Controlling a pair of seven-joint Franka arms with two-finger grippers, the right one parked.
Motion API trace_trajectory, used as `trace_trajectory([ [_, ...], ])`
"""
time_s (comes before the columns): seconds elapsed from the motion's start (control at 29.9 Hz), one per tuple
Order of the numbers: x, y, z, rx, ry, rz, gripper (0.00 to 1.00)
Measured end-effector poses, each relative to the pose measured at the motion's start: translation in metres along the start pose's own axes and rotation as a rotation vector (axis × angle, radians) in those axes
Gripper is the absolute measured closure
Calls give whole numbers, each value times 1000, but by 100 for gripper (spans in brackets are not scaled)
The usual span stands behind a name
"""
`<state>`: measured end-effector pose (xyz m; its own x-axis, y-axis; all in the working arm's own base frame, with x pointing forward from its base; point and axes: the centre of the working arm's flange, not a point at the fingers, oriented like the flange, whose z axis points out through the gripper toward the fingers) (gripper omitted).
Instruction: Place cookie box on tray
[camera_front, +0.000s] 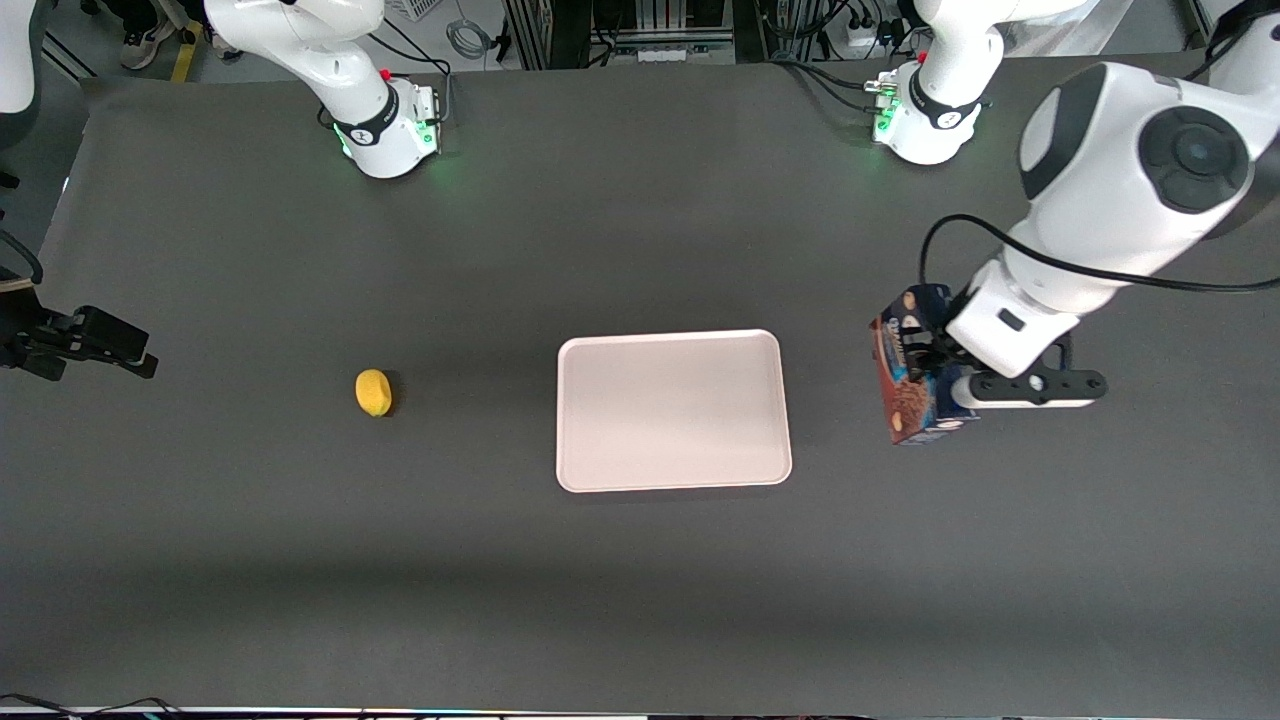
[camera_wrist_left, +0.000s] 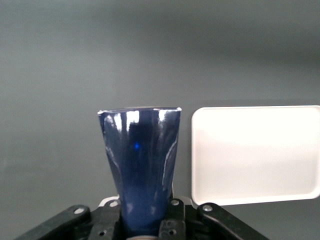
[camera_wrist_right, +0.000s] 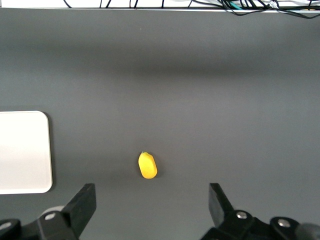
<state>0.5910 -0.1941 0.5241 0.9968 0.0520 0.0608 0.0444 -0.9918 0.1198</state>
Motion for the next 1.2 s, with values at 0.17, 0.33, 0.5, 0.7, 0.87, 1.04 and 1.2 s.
trace_trajectory([
  [0.17,-13,37,9,-13,-14,-16,74],
  [0.33,-20,73,32,-28,-46,-16,74],
  [0.5,-22,95,62,4,-51,-12,74],
  [0.7,-25,127,107,21,-27,-51,74],
  [0.87,-31,147,144,51,-9,-55,74],
  [1.04,-33,154,172,58,-20,-53,74],
  [1.2,-31,153,197,60,-25,-49,74],
])
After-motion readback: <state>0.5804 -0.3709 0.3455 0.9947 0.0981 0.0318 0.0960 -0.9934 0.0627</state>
